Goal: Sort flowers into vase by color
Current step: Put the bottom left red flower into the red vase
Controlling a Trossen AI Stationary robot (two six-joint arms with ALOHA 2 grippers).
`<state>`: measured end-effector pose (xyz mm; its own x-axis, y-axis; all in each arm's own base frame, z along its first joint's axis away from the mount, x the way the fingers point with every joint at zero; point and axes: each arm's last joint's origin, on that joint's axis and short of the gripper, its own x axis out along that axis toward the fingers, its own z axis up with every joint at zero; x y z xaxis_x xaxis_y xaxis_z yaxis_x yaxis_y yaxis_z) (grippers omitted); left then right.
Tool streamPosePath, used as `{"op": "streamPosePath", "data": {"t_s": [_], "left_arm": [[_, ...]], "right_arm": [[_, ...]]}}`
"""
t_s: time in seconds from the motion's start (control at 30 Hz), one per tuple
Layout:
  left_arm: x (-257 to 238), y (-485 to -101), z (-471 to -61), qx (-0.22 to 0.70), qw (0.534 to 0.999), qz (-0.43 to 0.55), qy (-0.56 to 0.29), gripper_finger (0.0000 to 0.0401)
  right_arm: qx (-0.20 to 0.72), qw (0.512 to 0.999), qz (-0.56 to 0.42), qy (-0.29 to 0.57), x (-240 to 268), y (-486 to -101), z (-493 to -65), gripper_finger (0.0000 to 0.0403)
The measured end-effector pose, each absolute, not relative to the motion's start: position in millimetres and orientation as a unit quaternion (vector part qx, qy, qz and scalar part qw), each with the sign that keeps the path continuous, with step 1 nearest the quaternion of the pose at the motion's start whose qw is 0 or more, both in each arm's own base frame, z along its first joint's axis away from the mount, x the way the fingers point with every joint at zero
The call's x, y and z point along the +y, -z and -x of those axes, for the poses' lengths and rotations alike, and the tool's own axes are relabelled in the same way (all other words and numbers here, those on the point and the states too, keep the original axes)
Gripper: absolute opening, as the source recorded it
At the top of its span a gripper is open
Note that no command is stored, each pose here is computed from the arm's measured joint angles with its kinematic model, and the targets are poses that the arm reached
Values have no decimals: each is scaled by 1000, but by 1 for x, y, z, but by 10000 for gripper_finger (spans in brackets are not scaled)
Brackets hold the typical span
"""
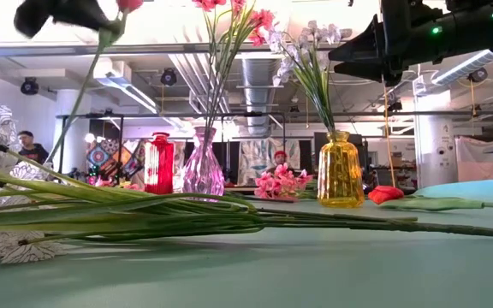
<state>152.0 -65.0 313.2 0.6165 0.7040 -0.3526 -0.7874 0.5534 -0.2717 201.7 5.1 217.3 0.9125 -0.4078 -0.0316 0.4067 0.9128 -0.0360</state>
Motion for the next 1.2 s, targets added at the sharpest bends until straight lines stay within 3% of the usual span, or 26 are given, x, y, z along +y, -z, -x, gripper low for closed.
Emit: {"op": "streamPosePath", "data": {"t_s": [0.47, 1.0, 1.2], "left_arm": [[-60, -371, -149, -41, 873, 79, -479, 0], [-43, -392, -182, -17, 829, 24, -559, 0], [-19, -420, -194, 2, 789, -3, -615, 0]], "right_arm": [[19, 978, 14, 208, 5, -217, -202, 265], [19, 978, 14, 209, 5, -217, -202, 265], [19, 978, 14, 209, 5, -217, -202, 265]]}}
